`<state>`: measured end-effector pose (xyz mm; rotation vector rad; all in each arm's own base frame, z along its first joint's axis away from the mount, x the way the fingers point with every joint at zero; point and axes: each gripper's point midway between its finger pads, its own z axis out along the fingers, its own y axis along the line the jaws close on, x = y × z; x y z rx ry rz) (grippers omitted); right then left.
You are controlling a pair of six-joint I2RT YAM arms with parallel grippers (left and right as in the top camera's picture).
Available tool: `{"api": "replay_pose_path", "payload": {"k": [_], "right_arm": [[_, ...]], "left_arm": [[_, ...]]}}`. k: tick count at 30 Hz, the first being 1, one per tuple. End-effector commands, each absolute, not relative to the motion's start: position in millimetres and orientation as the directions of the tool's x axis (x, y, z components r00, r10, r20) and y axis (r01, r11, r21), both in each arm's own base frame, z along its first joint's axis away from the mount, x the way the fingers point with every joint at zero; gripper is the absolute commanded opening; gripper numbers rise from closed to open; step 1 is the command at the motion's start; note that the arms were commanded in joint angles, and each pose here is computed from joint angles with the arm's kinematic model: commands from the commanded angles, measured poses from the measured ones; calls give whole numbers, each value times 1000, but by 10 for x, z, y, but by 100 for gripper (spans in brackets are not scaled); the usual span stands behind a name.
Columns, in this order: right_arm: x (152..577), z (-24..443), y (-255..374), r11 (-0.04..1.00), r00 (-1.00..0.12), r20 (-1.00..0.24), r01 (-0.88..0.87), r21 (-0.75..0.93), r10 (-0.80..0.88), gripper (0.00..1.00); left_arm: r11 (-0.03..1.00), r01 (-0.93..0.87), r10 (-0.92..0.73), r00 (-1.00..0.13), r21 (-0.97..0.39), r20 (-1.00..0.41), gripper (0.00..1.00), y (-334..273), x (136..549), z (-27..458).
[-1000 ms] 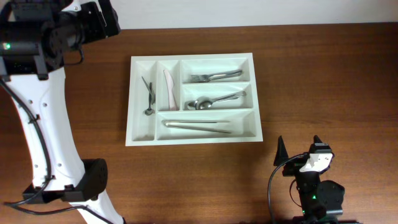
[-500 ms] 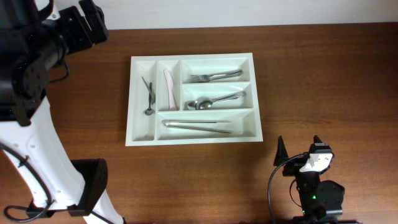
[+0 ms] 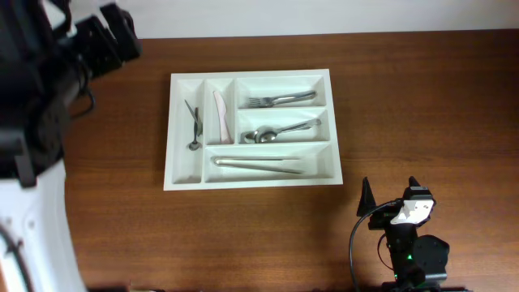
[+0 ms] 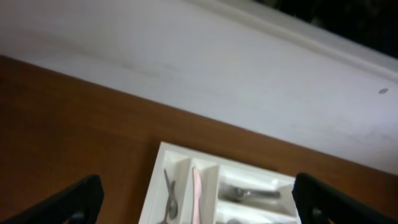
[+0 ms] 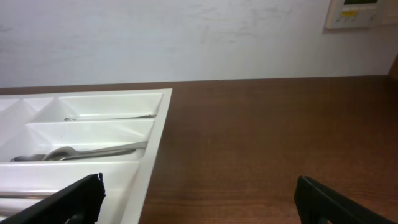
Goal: Pack container
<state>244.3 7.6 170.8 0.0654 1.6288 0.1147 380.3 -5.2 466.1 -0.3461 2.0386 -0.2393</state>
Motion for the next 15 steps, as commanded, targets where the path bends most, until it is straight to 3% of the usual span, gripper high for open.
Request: {"api": "replay_pose_path", "payload": {"k": [1,11,15], "right_arm": [[2443,1687,109,994,-60,-993,-43,104,101,99],[2443,1686,109,994,-61,-993,-43,104,101,99],[2443,1686,109,994,-61,-993,-43,104,101,99]], "left_arm": [[938,-173,-348,-426,-302,-835,99,11,3540,4449],[937,-193,-347,-410,-292,-843,99,61,3117,3724],[937,-171,-347,-348,-305,-871,99,63,2926,3398]]}}
